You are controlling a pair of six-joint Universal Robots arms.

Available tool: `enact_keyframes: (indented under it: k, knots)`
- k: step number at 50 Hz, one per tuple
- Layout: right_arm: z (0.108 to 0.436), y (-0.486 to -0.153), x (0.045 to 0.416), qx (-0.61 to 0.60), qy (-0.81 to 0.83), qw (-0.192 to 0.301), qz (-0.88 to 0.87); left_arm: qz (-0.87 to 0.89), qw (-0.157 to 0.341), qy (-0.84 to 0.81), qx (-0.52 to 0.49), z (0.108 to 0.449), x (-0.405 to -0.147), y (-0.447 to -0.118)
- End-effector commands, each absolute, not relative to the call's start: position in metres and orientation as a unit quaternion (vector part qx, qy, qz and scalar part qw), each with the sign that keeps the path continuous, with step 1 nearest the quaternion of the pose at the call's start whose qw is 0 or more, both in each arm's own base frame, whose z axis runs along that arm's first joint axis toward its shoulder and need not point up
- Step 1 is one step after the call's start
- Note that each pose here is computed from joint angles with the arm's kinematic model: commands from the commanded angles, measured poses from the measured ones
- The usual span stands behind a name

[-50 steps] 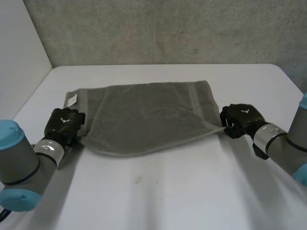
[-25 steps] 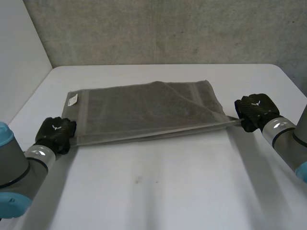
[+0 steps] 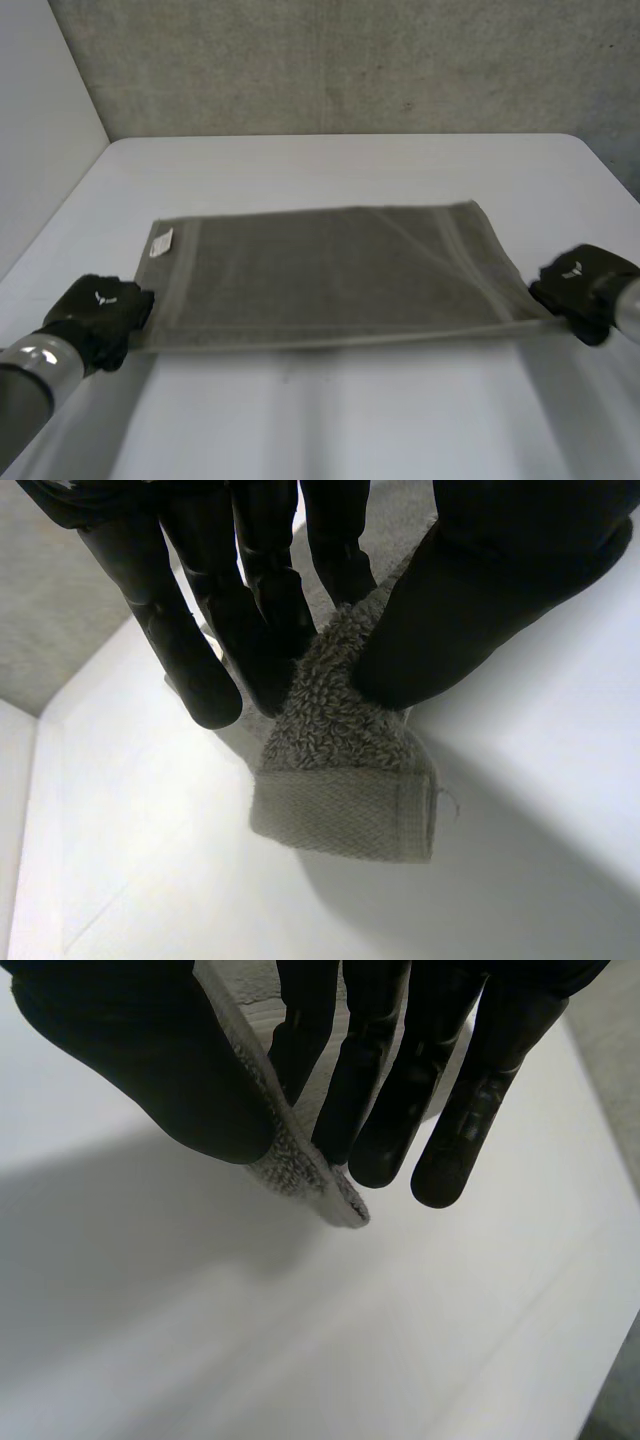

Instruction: Fold the towel.

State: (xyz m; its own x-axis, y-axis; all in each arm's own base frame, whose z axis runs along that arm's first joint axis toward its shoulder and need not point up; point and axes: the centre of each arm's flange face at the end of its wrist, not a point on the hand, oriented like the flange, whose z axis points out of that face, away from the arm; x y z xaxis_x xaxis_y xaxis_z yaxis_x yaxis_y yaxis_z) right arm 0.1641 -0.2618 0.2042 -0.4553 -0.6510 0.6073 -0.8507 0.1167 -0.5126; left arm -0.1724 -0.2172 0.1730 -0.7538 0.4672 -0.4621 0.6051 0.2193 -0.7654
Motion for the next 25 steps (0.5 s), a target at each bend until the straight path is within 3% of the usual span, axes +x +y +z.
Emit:
enact_keyframes:
  k: [1, 6, 10, 16, 25]
  knots:
    - [0.228, -0.236, 0.148, 0.541, -0.728, 0.144, 0.395, -0.512, 0.063, 0.76, 0.395, 0.202, -0.176, -0.185]
    - [0.231, -0.246, 0.152, 0.539, -0.707, 0.162, 0.429, -0.544, 0.054, 0.739, 0.395, 0.21, -0.181, -0.201]
    - [0.223, -0.277, 0.162, 0.52, -0.681, 0.184, 0.483, -0.549, 0.052, 0.734, 0.396, 0.199, -0.185, -0.221]
    - [0.199, -0.319, 0.207, 0.504, -0.651, 0.181, 0.539, -0.555, 0.051, 0.732, 0.393, 0.174, -0.195, -0.272]
    - [0.162, -0.372, 0.232, 0.486, -0.625, 0.213, 0.573, -0.577, 0.067, 0.723, 0.374, 0.15, -0.209, -0.342]
